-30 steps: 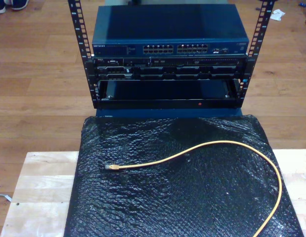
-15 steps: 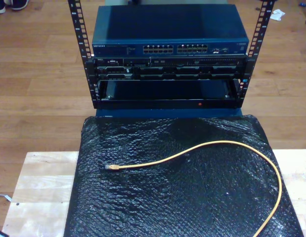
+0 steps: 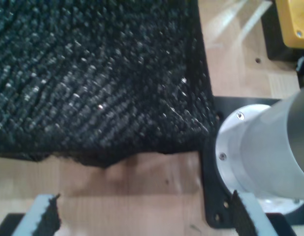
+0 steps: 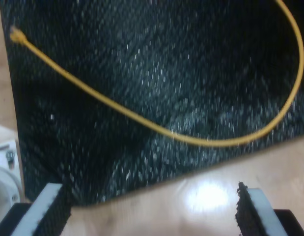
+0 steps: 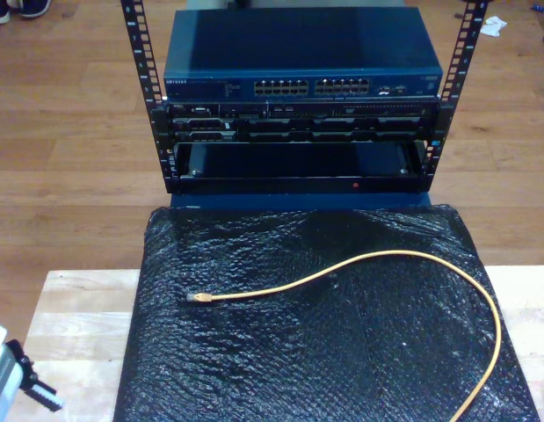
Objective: Grab the cable and plug it in
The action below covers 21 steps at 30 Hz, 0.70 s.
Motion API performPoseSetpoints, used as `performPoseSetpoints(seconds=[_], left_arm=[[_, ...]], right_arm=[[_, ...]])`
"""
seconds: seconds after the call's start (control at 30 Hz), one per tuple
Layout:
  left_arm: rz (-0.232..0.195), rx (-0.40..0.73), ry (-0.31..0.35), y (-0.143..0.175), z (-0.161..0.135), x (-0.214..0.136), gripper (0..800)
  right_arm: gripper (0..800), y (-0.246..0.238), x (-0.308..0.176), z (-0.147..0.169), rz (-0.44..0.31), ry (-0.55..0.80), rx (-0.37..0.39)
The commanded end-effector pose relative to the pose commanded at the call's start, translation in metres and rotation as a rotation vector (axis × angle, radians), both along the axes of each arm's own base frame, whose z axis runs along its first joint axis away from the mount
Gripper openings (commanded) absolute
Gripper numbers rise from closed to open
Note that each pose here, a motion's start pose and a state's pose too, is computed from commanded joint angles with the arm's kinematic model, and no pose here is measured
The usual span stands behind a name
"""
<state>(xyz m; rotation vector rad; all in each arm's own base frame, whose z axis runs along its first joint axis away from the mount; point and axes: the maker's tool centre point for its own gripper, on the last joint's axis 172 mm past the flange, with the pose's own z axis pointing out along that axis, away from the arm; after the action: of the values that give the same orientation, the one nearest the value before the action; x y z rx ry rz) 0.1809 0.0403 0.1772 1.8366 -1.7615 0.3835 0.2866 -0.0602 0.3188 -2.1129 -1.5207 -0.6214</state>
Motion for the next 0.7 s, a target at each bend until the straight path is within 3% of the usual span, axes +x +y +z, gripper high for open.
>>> performPoseSetpoints(seconds=[0.2,0.47,0.7], left_arm=[[0.016,0.021,0.019,-0.008,-0.002,0.009,800],[0.022,0.002,0.02,-0.026,0.001,0.02,800],[0.034,0.022,0.002,-0.023,-0.003,0.029,800]], right_arm=[[794,0.031,0.022,0.014,0.024,-0.019,0.017],[794,0.071,0.059,0.01,0.064,-0.051,-0.039],[793,0.114,0.084,0.003,0.102,-0.062,-0.065]])
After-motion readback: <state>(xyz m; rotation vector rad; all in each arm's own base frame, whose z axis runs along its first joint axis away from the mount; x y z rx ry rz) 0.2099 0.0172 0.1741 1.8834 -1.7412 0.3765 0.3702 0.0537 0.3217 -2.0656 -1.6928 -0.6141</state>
